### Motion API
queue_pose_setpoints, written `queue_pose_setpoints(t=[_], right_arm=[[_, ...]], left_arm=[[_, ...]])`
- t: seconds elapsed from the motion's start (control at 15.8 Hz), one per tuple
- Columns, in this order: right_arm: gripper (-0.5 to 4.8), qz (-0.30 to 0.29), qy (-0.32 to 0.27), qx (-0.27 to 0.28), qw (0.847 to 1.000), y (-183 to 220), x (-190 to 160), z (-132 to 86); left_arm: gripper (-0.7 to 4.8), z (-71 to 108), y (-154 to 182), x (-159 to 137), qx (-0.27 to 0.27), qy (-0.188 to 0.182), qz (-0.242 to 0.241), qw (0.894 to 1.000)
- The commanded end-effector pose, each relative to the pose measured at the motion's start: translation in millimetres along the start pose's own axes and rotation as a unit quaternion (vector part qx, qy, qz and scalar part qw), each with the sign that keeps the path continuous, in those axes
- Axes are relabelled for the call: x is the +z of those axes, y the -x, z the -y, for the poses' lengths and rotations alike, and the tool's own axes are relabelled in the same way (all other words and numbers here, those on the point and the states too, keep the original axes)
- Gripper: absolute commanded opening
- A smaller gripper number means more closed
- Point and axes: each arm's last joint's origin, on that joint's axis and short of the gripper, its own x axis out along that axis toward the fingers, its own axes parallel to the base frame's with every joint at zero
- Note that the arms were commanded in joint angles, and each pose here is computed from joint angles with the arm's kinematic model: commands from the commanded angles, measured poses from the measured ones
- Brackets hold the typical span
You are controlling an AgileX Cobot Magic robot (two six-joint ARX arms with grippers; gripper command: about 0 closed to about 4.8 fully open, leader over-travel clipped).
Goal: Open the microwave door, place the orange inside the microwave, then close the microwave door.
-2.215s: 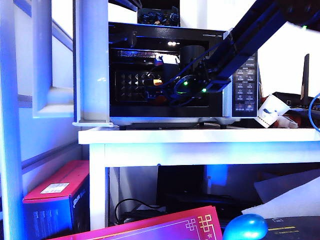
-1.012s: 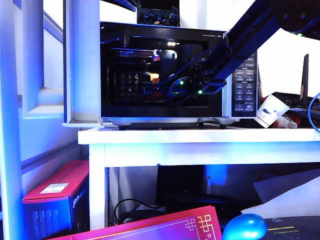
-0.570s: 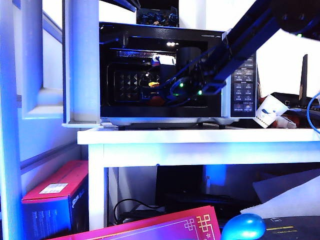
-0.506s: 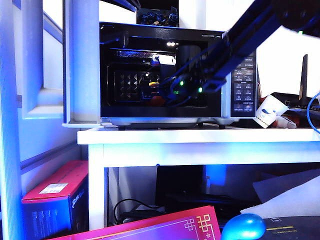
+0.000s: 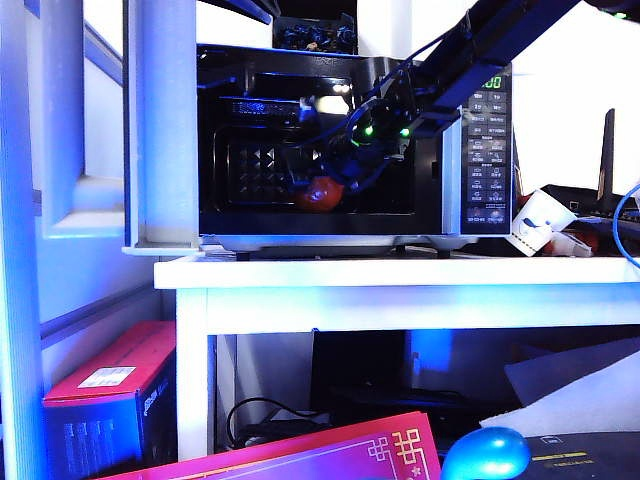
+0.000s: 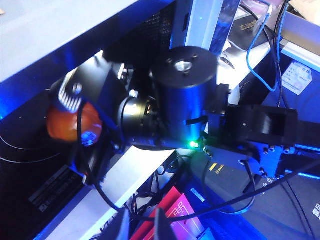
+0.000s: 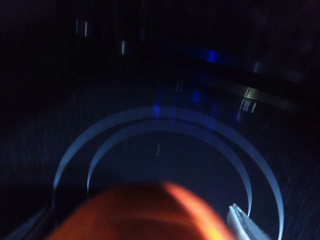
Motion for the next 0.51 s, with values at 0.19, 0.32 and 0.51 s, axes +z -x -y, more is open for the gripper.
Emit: queue_pose_setpoints(t=[0.19, 0.32, 0.51], right_arm=[[4.79, -0.017, 0.017, 0.003, 1.0, 3.0, 2.6, -1.5], [4.79, 0.002, 0.021, 0.0, 1.0, 2.6, 5.7, -1.0], [4.79, 0.002, 0.021, -0.001, 1.0, 3.0, 6.7, -0.8]], left_arm=[[0.83, 0.1, -1.1, -4.8, -0.003, 0.01, -0.021, 1.0], [0.83, 0.1, -1.1, -4.8, -0.003, 0.01, -0.021, 1.0], [0.83, 0.0, -1.3, -4.4, -0.002, 0.009, -0.019, 1.0]])
